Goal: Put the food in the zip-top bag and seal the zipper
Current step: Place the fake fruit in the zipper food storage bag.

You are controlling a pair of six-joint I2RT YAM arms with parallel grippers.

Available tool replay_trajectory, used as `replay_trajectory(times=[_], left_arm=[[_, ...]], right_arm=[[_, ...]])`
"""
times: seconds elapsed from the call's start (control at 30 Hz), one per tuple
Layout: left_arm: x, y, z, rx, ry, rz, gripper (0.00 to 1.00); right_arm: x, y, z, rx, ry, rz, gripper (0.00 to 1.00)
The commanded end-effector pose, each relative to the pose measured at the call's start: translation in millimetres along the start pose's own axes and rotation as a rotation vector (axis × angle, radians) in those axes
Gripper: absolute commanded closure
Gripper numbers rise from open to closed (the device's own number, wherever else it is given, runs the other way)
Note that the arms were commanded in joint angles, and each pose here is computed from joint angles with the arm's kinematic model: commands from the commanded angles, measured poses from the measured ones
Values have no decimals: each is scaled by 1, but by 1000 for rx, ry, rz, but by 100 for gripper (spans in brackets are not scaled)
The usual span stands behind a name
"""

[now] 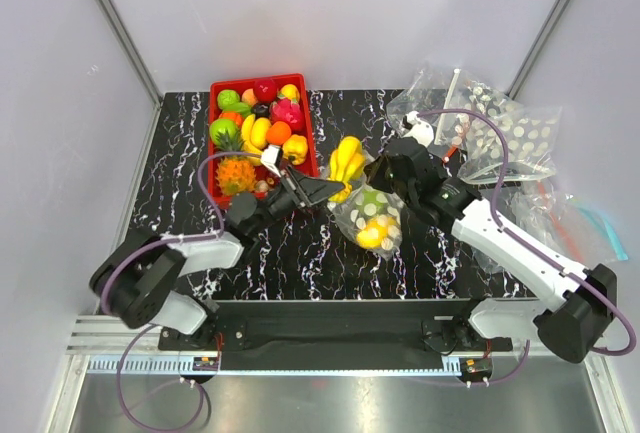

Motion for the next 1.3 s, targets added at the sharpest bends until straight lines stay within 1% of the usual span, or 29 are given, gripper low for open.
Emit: replay_trajectory(times=[0.0, 0.03, 0.13, 0.23, 0.33, 0.4, 0.5, 0.57, 0.6, 0.63, 0.67, 0.73, 0.8, 0.83, 0.9, 0.93, 1.1, 1.27], left_arm=[[4, 1, -44, 158, 359, 32, 86], [8, 1, -37, 167, 347, 47, 89], [13, 2, -35, 224, 358, 73, 94], [14, 2, -43, 266, 389, 88, 94], [15, 2, -46, 268, 388, 96, 92], [13, 3, -50, 244, 405, 99, 92], [11, 4, -55, 166, 406, 101, 92], [5, 5, -58, 84, 397, 99, 92], [4, 6, -61, 64, 399, 88, 92], [0, 6, -69, 58, 417, 81, 92], [-3, 7, -70, 40, 404, 80, 92], [-6, 9, -75, 18, 348, 80, 92], [-8, 10, -77, 22, 303, 75, 91], [-11, 10, -78, 8, 256, 70, 90], [-17, 10, -77, -3, 220, 52, 89], [-17, 11, -71, -22, 176, 51, 89], [-19, 12, -60, -31, 134, 40, 89], [-14, 15, -53, -47, 133, 54, 89]], right_arm=[[-17, -19, 6, 50, -54, -77, 100], [-17, -19, 6, 49, -55, -76, 100], [-20, -19, 5, 54, -67, -72, 100], [-22, -18, 5, 59, -72, -69, 100], [-23, -18, 4, 65, -76, -69, 100], [-22, -18, 4, 72, -78, -69, 100], [-17, -11, -3, 56, -51, -73, 100], [-14, -9, -6, 44, -60, -102, 100], [-11, 0, -15, 28, -48, -105, 100], [-10, -3, -14, 33, -82, -149, 100], [-9, 0, -17, 37, -88, -166, 100], [-10, 4, -24, 53, -118, -210, 100], [-12, 9, -30, 53, -127, -218, 100], [-14, 4, -25, 62, -161, -251, 100], [-16, 3, -26, 68, -177, -271, 100], [-18, 1, -24, 75, -193, -286, 100], [-20, -3, -21, 90, -211, -299, 100], [-21, -3, -21, 116, -218, -298, 100]])
Point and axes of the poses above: each gripper's point midway between its finger pads, its own x axis out along the fingers, its own z axis along the line the jaws close on, y = z × x, the point moved 8 cm from there along -x, back along the fingers, and after that the axes turned 1 degree about -x, right-handed, at the moved point
